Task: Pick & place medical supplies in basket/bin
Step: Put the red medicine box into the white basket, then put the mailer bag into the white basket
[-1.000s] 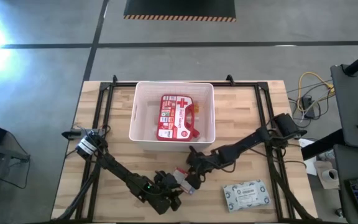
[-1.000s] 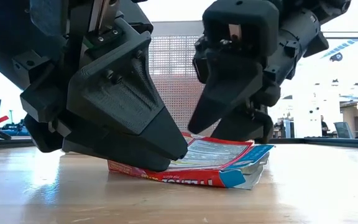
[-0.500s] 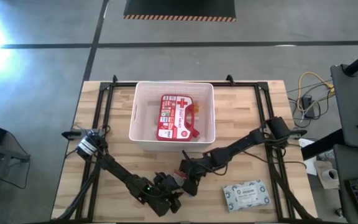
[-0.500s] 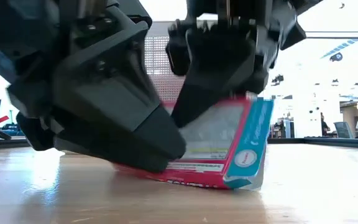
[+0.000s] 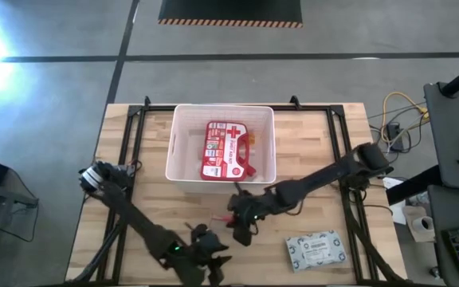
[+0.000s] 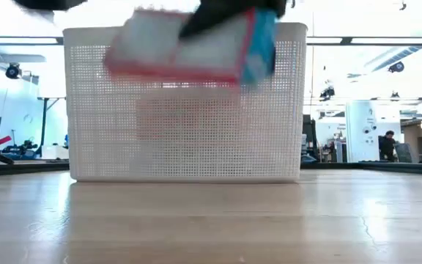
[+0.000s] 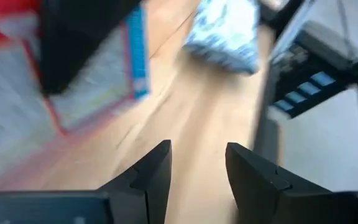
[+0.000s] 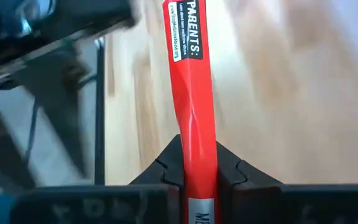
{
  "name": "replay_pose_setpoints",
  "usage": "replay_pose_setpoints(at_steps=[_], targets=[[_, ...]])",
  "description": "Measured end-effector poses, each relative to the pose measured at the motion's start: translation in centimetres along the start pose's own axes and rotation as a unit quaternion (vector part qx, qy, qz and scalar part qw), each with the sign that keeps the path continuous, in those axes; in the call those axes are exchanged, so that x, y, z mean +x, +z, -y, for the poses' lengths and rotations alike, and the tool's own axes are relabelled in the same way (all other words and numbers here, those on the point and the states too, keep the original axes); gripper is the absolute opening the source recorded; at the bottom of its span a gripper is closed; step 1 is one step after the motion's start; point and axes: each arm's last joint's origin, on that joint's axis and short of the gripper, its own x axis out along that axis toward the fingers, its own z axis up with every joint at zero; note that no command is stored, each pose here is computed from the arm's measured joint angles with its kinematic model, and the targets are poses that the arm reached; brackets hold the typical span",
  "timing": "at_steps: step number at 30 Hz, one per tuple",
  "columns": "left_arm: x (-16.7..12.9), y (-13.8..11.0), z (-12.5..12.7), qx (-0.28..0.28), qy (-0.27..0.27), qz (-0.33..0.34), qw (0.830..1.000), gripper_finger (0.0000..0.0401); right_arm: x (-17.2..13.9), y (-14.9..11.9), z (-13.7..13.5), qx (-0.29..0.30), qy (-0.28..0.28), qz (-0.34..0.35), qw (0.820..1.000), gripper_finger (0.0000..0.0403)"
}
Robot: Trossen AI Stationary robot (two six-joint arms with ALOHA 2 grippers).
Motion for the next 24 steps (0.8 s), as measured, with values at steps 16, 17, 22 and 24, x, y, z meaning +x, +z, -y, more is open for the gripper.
replay_pose_setpoints(at_steps=[16, 17, 22, 24], targets=[[-5.8, 1.6, 3.7, 0.015, 0.034, 0.105, 0.994, 0.0134, -14.2, 11.6, 2.1, -0.105, -0.270, 0.287, 0.913, 0.0037], [-5.7, 1.6, 3.6, 0.010, 0.034, 0.108, 0.994, 0.0134, -14.3, 12.1, 3.3, -0.102, -0.275, 0.271, 0.917, 0.0040], [-5.4, 1.1, 3.1, 0.001, 0.041, 0.107, 0.993, 0.0134, -14.6, 12.2, 7.1, -0.055, -0.309, 0.161, 0.936, 0.0099], [-5.3, 0.9, 2.9, 0.004, 0.044, 0.107, 0.993, 0.0134, -14.9, 11.8, 7.3, -0.054, -0.328, 0.144, 0.932, 0.0136]])
